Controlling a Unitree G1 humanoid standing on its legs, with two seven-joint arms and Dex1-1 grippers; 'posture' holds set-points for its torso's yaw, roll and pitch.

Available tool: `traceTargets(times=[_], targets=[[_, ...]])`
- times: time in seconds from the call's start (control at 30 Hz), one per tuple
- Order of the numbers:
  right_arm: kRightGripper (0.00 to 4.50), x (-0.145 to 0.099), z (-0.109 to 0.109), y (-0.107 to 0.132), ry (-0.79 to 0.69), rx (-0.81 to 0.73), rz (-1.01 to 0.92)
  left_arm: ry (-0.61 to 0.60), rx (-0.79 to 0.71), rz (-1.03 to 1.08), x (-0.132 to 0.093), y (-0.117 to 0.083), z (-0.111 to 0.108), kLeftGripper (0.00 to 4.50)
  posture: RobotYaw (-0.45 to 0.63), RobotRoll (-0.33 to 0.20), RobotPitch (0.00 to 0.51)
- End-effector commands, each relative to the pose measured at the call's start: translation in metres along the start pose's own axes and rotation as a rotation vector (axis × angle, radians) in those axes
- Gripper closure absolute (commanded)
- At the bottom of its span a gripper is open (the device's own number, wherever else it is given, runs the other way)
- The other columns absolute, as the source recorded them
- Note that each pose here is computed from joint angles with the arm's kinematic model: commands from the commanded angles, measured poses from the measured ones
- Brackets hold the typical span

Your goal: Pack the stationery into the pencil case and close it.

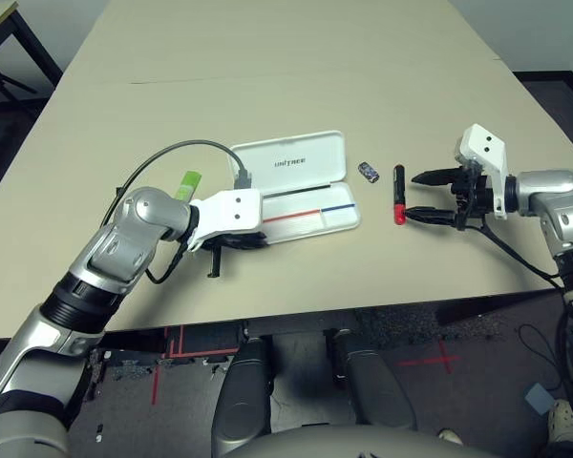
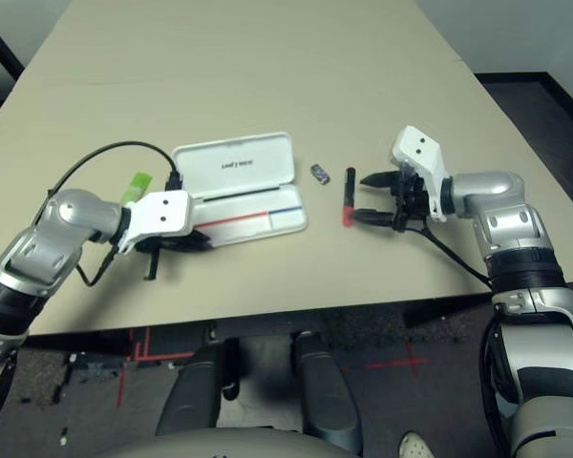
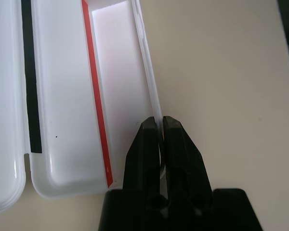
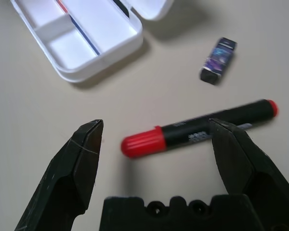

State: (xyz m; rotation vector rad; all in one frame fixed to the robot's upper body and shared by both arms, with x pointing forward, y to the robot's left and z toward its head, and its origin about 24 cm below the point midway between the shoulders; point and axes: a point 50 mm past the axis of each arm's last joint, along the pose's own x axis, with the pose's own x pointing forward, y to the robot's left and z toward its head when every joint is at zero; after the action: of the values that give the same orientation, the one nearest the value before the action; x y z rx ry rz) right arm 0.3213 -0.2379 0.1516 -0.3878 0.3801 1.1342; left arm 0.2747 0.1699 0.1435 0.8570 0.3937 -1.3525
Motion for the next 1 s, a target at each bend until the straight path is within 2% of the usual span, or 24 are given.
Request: traceTargets(times=[0.03, 0.47, 0.93, 0.97, 1.0], targets=[[0.00, 0.002, -0.001, 0.006, 0.027, 0.009, 0.060, 0.005, 0.031, -0.022, -0.001, -0.004, 0.000, 4.47, 0.03, 0.000, 0.182], [0.00, 0.010, 0.002, 0.004, 0.043, -0.018, 0.093, -0.009, 0.002, -0.037, 0.007, -0.015, -0.004, 4.47, 0.04, 0.000, 0.175], [0.00, 0.017, 0.000, 0.004, 0.047, -0.032, 0.101, -0.002, 0.015, -0.024, 0.006, -0.018, -0.008, 4.47, 0.06, 0.000, 0.187], [0.00, 0.017, -0.001, 0.004, 0.049, -0.033, 0.101, -0.008, 0.021, -0.015, 0.005, -0.017, -0.007, 3.89, 0.06, 0.000, 0.187], [0.00, 0.017, -0.001, 0.004, 0.050, -0.034, 0.102, -0.014, 0.025, -0.010, 0.005, -0.016, -0.006, 3.64, 0.06, 0.000, 0.189]])
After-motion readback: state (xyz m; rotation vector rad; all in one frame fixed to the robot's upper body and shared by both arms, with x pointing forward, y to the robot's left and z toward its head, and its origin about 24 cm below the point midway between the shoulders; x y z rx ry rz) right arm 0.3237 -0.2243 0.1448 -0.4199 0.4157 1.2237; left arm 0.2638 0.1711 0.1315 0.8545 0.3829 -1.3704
